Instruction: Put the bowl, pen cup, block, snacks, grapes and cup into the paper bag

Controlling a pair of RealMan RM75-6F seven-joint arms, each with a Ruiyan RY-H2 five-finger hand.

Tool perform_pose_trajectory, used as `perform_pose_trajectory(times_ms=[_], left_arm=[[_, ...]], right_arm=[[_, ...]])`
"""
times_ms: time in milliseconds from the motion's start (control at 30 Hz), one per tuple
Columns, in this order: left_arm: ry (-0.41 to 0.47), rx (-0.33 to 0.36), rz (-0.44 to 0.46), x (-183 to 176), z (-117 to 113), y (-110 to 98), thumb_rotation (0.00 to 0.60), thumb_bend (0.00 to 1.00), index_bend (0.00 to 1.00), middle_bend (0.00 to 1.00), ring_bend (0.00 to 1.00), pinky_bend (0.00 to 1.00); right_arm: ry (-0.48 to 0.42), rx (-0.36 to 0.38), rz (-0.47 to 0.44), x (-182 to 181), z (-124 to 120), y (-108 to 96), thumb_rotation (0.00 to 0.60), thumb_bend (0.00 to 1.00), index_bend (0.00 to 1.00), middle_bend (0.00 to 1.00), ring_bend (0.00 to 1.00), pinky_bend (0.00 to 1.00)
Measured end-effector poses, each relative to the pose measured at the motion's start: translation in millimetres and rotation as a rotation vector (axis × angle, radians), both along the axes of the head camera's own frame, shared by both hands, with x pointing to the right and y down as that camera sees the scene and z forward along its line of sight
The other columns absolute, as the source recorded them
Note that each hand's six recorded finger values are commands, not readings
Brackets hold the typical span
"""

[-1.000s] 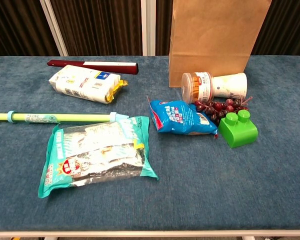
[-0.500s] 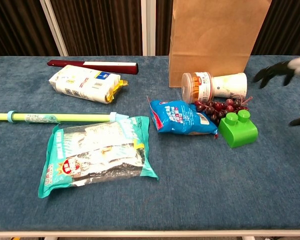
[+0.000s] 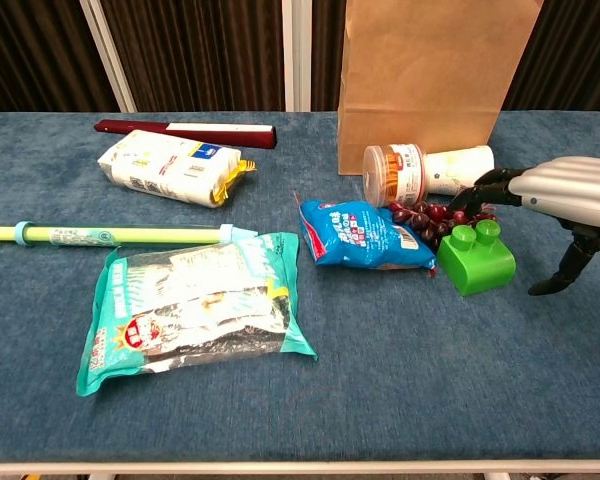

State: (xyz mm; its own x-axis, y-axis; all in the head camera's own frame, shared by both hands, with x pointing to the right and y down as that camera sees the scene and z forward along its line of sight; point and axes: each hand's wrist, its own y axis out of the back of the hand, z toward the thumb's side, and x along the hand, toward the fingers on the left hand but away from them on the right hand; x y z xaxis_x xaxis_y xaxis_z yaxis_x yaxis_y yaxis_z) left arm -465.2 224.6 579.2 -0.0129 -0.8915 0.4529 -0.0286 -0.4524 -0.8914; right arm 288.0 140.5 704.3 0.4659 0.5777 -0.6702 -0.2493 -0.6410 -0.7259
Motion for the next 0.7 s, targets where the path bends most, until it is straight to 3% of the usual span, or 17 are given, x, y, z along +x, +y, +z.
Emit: perform_pose_trajectory(times_ms=[400, 700], left_arm=[[0.005, 0.001, -0.002, 0, 2, 1, 0.600, 0.00, 0.27, 0.20, 0.15, 0.11], [0.012, 0.004, 0.006, 3, 2, -1, 0.600, 0.00, 0.27, 0.20, 0.15, 0.11]], right_arm=[[-0.011, -0.007, -0.017, -1, -2, 13, 0.600, 0.00, 0.11, 0.30, 0.03, 0.15], [-0.005, -0.021, -0.012, 1, 4, 17, 0.600, 0.00, 0.11, 0.27, 0.03, 0.15]])
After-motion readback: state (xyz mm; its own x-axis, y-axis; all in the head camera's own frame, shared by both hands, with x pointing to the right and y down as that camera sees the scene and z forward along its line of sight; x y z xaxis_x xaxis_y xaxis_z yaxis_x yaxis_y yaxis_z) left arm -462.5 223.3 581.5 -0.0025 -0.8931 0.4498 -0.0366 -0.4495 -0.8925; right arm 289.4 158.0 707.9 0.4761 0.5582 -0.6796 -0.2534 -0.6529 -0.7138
